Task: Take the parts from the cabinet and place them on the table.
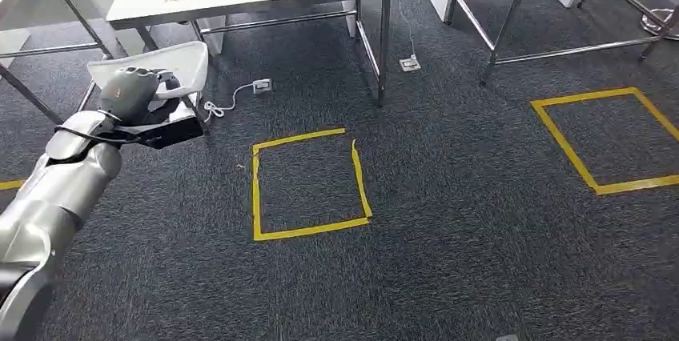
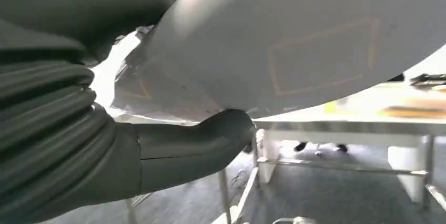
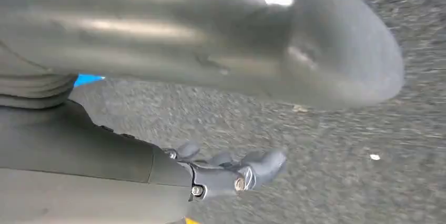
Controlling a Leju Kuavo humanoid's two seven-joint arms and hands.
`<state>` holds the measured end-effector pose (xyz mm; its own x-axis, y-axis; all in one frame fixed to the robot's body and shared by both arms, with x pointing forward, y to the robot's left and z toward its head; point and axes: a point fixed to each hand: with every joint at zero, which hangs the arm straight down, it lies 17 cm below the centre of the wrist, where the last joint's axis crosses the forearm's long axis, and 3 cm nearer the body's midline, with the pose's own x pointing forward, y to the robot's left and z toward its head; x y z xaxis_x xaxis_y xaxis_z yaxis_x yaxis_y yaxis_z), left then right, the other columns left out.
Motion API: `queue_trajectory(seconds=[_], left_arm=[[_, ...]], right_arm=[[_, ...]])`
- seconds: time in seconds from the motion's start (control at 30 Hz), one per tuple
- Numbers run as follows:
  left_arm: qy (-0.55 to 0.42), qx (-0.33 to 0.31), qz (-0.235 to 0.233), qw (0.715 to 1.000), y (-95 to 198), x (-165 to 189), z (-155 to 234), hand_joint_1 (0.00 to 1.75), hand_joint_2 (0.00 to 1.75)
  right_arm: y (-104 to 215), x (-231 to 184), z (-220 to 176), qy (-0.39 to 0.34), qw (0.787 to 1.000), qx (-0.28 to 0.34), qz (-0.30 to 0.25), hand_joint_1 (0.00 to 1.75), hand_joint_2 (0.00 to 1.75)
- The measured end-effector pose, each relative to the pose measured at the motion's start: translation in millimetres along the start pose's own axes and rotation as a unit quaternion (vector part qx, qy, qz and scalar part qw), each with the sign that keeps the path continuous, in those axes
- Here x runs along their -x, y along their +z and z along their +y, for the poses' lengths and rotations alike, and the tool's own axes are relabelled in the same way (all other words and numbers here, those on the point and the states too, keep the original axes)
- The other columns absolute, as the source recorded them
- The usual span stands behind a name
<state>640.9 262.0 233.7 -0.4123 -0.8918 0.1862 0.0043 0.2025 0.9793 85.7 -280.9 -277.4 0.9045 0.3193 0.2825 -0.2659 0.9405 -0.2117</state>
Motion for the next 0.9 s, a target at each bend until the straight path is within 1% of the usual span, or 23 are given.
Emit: queue_trajectory(seconds=[0.1,0.3,0.43,0.53,0.57,0.7,0.77,0.8,0.83,0.9], left_arm=[[0.005,0.014,0.007,1.0,7.0,5.7,-14.2,1.75,1.75],[0.012,0.032,0.014,0.999,14.3,15.4,-22.9,1.75,1.75],[0.008,0.021,0.007,1.0,9.6,10.8,-12.1,1.75,1.75],[0.017,0.04,0.012,0.999,19.4,13.2,-37.3,1.75,1.75],[0.02,0.045,0.011,0.999,20.7,9.7,-45.3,1.75,1.75],[0.025,0.043,-0.001,0.999,9.9,-11.9,-46.6,1.75,1.75],[0.027,0.048,-0.003,0.998,8.1,-19.5,-53.5,1.75,1.75],[0.028,0.049,-0.01,0.998,3.9,-30.3,-55.9,1.75,1.75],[0.026,0.047,-0.013,0.998,1.2,-35.6,-54.6,1.75,1.75],[0.022,0.032,-0.019,0.999,-8.8,-43.5,-37.3,1.75,1.75]], right_arm=[[0.5,2.8,0.7,0.0,1.0,0.0,0.003,0.0,0.0],[1.2,2.8,3.9,-0.002,1.0,-0.002,0.002,0.0,0.0],[-0.1,-3.9,1.8,-0.002,1.0,-0.001,-0.004,0.0,0.0],[0.1,-2.7,1.5,-0.002,1.0,0.0,-0.004,0.0,0.0],[0.9,1.0,2.7,-0.003,1.0,-0.001,-0.002,0.0,0.0],[2.8,10.6,5.4,-0.007,1.0,-0.003,0.008,0.0,0.0],[4.8,19.1,9.1,-0.01,1.0,-0.005,0.017,0.0,0.0],[4.8,18.8,9.6,-0.012,1.0,-0.006,0.018,0.0,0.0],[4.5,17.5,9.3,-0.015,1.0,-0.005,0.017,0.0,0.0],[3.1,10.6,8.0,-0.017,1.0,-0.003,0.012,0.0,0.0]])
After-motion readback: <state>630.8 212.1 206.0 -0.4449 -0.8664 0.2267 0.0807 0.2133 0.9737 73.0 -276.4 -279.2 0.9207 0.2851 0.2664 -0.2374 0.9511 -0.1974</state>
